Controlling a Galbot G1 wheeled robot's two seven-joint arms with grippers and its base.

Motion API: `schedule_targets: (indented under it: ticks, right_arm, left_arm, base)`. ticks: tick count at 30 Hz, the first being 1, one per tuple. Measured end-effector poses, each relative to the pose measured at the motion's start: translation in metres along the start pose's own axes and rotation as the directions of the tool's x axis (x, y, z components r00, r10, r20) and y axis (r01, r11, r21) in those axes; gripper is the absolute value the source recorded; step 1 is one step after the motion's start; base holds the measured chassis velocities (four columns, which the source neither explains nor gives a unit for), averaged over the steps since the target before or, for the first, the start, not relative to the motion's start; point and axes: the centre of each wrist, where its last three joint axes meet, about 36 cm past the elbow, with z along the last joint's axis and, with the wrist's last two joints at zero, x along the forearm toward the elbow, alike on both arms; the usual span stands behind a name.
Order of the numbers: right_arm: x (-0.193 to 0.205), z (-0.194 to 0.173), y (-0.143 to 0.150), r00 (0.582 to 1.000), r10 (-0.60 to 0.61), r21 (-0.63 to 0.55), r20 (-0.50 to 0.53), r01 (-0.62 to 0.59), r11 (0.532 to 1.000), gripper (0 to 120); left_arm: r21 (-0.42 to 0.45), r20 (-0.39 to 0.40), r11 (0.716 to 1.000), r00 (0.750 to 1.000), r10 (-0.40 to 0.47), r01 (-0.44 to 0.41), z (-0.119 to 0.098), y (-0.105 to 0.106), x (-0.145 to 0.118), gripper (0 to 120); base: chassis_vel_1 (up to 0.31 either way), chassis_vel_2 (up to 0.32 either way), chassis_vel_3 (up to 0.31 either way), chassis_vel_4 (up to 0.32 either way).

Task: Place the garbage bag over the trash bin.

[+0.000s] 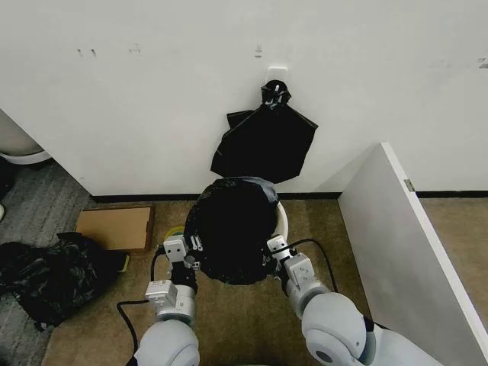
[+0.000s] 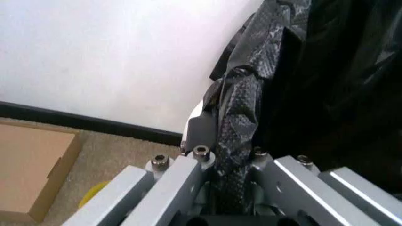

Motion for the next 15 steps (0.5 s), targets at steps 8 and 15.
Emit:
schedule_targets:
  ticks: [8, 15]
  right_arm:
    - [0.008, -0.006, -0.001, 0.999, -0.029, -0.032, 0.042, 0.030, 0.999, 0]
    - [0.030, -0.015, -0.004, 0.994, -0.058, -0.045, 0.091, 0.062, 0.997, 0]
  left_arm:
    - [0.006, -0.001, 1.000, 1.000, -0.016, 0.016, -0.001, 0.003, -0.003, 0]
    - [0.011, -0.004, 1.000, 1.000, -0.028, 0.028, -0.002, 0.006, -0.006, 0]
  base:
    - [0.000, 0.000, 0.000, 0.000]
    - [0.000, 0.000, 0.000, 0.000]
